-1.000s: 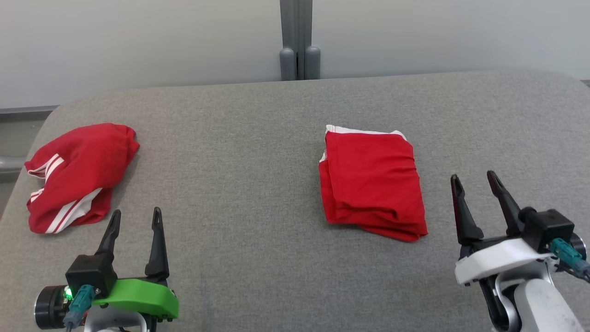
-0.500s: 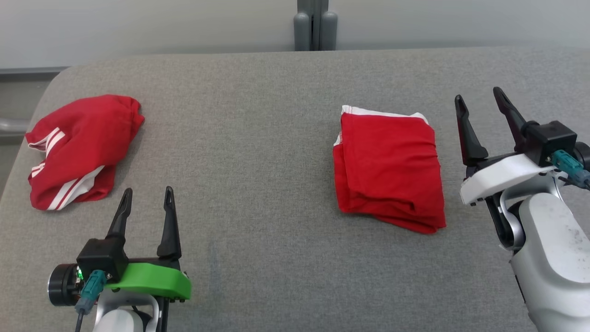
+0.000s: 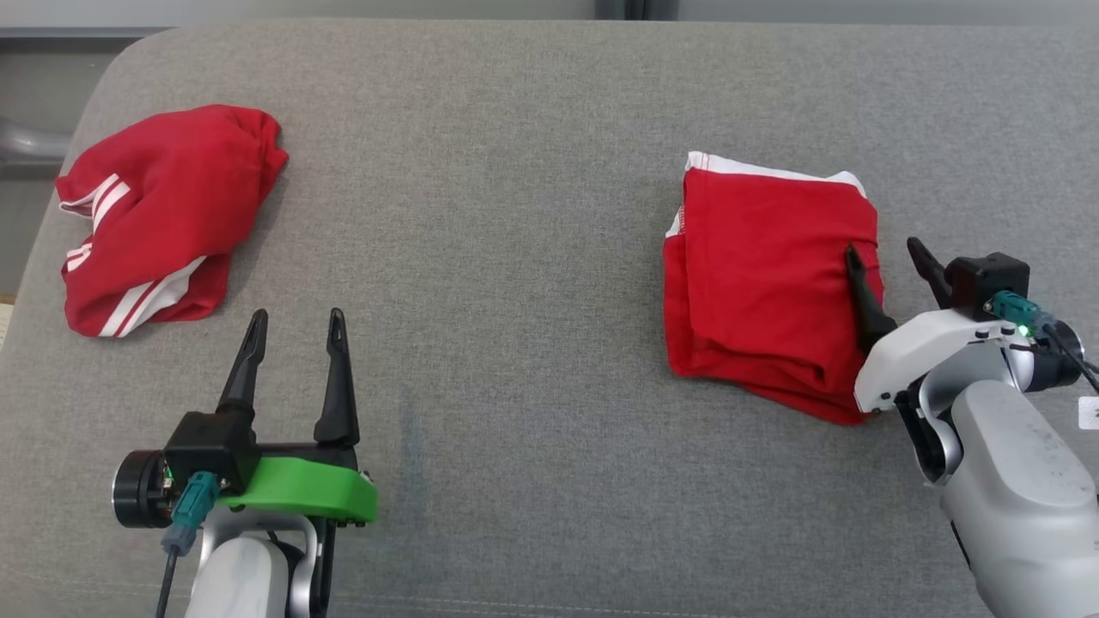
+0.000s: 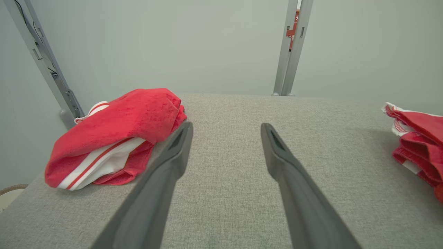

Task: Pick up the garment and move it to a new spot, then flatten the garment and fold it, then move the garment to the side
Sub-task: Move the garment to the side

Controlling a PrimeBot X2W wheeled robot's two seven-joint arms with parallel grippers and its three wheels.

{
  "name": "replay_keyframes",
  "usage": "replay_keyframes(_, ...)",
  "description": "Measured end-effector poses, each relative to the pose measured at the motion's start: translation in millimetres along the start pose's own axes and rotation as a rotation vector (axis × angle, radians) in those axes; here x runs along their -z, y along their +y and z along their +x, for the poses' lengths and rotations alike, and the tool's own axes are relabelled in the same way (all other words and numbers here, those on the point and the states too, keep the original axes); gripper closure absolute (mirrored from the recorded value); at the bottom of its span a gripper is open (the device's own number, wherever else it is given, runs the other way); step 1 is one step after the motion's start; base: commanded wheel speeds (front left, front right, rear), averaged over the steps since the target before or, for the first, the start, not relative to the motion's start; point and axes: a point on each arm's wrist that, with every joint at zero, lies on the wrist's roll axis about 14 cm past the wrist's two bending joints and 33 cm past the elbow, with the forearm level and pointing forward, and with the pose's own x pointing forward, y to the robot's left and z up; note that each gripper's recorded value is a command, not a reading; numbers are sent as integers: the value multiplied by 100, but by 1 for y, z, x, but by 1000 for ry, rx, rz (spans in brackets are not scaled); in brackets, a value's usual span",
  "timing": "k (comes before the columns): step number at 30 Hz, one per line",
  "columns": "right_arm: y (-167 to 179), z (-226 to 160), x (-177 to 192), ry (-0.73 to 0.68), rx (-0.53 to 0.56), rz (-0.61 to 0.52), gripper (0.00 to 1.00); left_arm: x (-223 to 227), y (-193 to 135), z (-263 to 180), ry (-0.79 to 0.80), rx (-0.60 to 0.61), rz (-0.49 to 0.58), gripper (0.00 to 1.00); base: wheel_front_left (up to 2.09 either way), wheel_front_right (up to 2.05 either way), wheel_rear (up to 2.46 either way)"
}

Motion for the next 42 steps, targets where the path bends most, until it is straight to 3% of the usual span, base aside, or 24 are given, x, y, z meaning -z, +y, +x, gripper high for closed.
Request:
replay_keyframes(7, 13, 2, 47, 134, -30, 34, 0, 11, -1, 7, 22, 1, -2, 0, 0, 0, 0)
replay_keyframes(8, 15, 2, 50, 145, -33, 43, 15, 13, -1, 7, 25, 1, -2, 0, 0, 0, 0)
replay_keyframes(9, 19, 3, 53, 153, -37, 63, 35, 14, -2, 8, 29, 2, -3, 0, 0, 0, 0)
replay_keyframes(10, 22, 4, 54, 156, -40, 85, 68, 15, -2, 8, 29, 2, -4, 0, 0, 0, 0)
replay_keyframes(11, 25, 4, 55, 159, -45, 97, 89, 15, -2, 9, 28, 3, -4, 0, 0, 0, 0)
replay_keyframes(12, 27, 4, 55, 159, -50, 99, 100, 15, -2, 9, 27, 3, -5, 0, 0, 0, 0)
replay_keyframes(18, 24, 10, 48, 152, -79, 52, 100, 18, -11, 17, 25, 23, -10, 0, 0, 0, 0)
replay_keyframes(25, -13, 26, 28, 130, -61, -59, 100, 20, -29, 35, 14, 76, -4, 0, 0, 0, 0)
replay_keyframes(34, -95, 43, -1, 98, 30, -228, 100, 33, -56, 74, 2, 161, 16, 0, 0, 0, 0)
replay_keyframes(42, -186, 30, -18, 128, 179, -355, 100, 44, -80, 108, -22, 247, 64, 0, 0, 0, 0)
